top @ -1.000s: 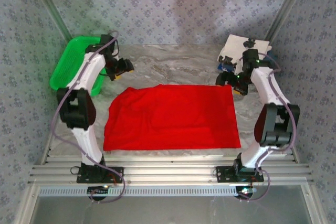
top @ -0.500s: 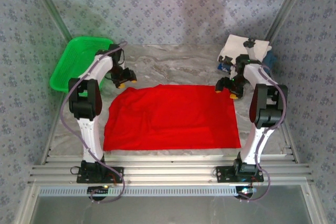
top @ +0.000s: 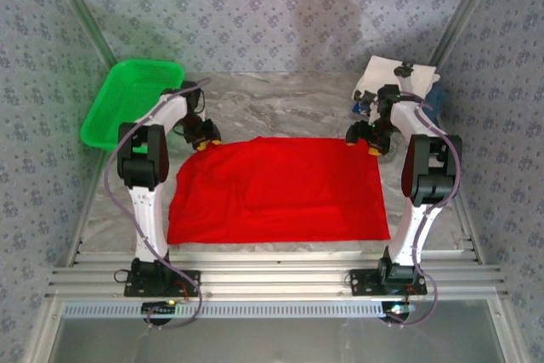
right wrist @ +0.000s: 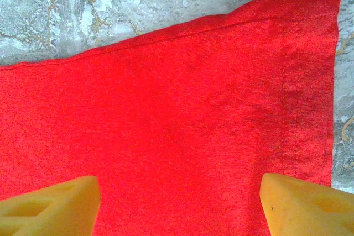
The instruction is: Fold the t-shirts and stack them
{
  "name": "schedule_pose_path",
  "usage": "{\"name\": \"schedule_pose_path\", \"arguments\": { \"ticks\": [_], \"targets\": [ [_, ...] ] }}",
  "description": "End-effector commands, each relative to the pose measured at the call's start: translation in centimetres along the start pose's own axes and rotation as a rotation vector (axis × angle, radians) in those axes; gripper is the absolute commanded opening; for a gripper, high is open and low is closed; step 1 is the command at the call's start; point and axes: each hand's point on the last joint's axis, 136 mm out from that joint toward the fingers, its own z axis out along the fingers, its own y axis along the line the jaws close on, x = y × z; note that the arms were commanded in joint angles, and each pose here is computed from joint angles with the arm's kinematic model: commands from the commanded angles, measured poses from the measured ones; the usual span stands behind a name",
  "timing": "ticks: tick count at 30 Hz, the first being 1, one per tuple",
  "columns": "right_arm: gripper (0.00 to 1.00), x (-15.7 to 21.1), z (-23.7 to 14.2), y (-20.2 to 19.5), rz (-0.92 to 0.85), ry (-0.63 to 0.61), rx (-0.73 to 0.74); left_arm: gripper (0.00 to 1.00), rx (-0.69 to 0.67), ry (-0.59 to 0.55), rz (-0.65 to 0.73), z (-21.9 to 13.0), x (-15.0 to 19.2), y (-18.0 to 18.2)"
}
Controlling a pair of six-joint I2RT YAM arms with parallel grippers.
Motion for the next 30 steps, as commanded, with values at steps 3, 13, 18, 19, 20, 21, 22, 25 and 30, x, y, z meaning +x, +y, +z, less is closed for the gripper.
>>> {"name": "schedule_pose_path", "arguments": {
  "ticks": [3, 13, 18, 19, 20, 21, 22, 25, 30],
  "targets": [
    [0.78, 0.0, -0.7, 1.6, 0.003, -0.033, -0.052, 0.21, 0.011, 0.037, 0.045, 1.1, 0.9, -0.5],
    [0.8, 0.9, -2.8, 4.3, -0.037, -0.092, -0.106, 0.02, 0.025, -0.189, 0.128, -6.0, 2.1, -2.7],
    [0.8, 1.6, -3.3, 4.4, -0.036, -0.105, -0.112, 0.02, -0.043, -0.267, 0.192, -7.2, 5.8, -2.6],
    [0.8, 1.8, -3.3, 4.4, -0.034, -0.106, -0.115, 0.03, -0.058, -0.279, 0.199, -7.4, 6.7, -2.4],
    [0.8, 2.0, -3.3, 4.4, -0.031, -0.106, -0.116, 0.03, -0.063, -0.288, 0.204, -7.4, 7.6, -2.3],
    [0.8, 2.2, -3.3, 4.4, -0.031, -0.108, -0.117, 0.03, -0.06, -0.294, 0.206, -7.5, 8.4, -2.3],
    [0.8, 2.4, -3.2, 4.4, -0.029, -0.106, -0.117, 0.03, -0.056, -0.299, 0.208, -7.5, 9.3, -2.3],
    [0.8, 3.2, -2.9, 4.4, -0.024, -0.102, -0.121, 0.04, -0.046, -0.288, 0.231, -7.3, 12.5, -2.6],
    [0.8, 4.1, -2.4, 4.5, -0.021, -0.09, -0.122, 0.04, -0.06, -0.18, 0.156, -4.6, 17.9, -0.8]
  ]
}}
